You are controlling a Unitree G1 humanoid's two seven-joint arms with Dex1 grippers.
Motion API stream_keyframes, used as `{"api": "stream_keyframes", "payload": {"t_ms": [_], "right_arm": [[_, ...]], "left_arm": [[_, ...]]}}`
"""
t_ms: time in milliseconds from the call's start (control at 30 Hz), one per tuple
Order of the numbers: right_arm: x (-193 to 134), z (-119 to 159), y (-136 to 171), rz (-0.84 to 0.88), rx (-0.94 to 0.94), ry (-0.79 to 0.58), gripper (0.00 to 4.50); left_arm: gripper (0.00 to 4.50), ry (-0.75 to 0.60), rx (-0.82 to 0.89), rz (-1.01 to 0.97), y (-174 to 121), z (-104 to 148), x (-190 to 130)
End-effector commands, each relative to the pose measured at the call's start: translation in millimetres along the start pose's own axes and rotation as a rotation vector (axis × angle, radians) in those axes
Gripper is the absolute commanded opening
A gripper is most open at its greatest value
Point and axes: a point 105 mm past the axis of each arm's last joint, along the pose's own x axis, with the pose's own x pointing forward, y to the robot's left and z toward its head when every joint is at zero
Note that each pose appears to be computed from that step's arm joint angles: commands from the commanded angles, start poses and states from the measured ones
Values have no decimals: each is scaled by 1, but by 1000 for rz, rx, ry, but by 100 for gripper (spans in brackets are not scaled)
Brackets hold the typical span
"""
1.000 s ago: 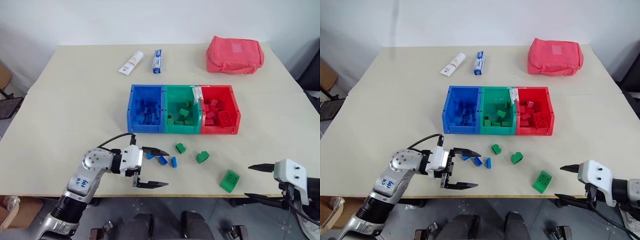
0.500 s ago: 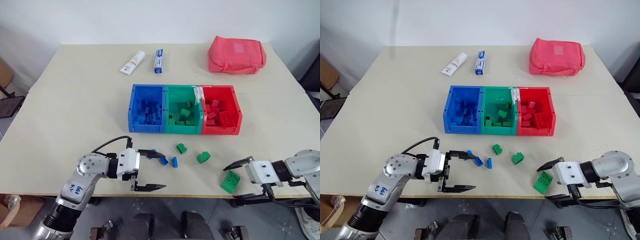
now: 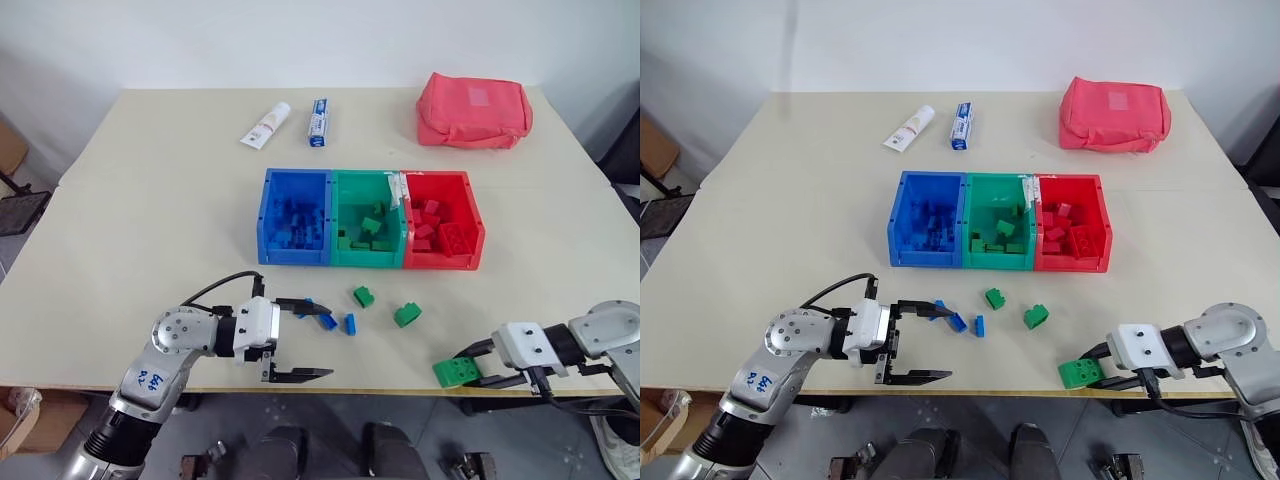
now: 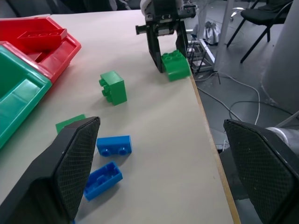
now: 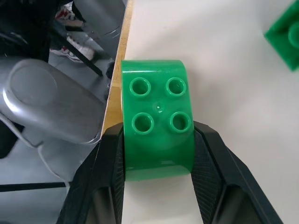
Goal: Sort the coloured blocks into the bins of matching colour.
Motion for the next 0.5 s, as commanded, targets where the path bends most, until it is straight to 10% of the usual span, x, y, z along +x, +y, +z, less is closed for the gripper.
{"api": "stream_keyframes", "payload": {"t_ms": [33,200,500], "right_arm": [[-19,31,-10,-110,47,-103,150],[-22,121,-67,-382,146,-480,150],[-1,159,-158,-620,237,-484,150]], "left_arm": [[450,-21,20,70,12,5,-5],[450,-98,-74,379,46,7,-41],[450,-39,-80,492,47,3,-77]]}}
